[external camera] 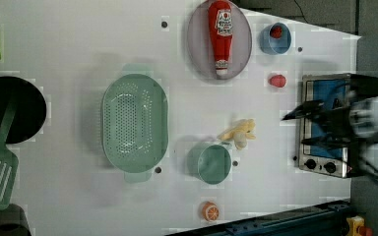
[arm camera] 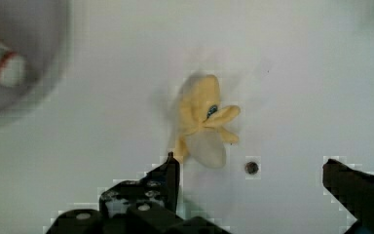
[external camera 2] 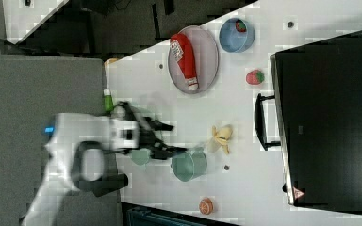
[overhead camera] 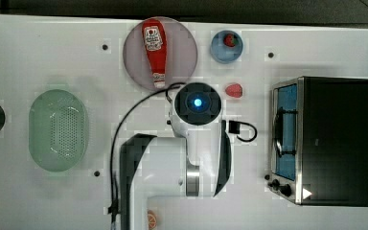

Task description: Pick banana from table and place on oven.

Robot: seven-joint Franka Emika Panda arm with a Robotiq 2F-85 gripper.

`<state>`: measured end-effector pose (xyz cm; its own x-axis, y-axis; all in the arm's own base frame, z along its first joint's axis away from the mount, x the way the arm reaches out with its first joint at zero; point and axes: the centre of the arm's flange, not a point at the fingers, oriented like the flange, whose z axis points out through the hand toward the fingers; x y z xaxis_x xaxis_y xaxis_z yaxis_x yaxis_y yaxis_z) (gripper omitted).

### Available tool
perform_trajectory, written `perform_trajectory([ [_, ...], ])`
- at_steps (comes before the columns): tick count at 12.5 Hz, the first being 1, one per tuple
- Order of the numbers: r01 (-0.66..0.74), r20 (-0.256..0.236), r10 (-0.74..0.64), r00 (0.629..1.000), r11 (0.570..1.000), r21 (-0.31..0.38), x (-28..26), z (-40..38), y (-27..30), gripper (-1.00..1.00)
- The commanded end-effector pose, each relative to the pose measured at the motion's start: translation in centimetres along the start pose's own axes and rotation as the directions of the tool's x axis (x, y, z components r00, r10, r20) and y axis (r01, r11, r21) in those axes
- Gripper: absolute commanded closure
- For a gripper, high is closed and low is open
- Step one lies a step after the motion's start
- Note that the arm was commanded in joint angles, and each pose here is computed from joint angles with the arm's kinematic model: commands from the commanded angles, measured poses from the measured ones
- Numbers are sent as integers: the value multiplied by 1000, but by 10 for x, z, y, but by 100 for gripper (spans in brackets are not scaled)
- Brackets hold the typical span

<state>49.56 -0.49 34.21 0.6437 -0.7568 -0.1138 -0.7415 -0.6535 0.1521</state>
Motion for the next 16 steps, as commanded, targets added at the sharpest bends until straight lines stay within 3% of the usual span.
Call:
perform_trajectory([
  [1, 24, -71, -18, 997, 996, 84, 3, 0, -7, -100],
  [4, -14, -82, 23, 996, 994, 111, 5, 62, -12, -100],
  [6, -112, -60, 119, 991, 988, 108, 0, 98, -19, -100],
  [14, -110, -33, 114, 993, 989, 96, -11, 180, -39, -100],
  [16, -113, -42, 118, 992, 988, 109, -8, 180, -40, -43],
])
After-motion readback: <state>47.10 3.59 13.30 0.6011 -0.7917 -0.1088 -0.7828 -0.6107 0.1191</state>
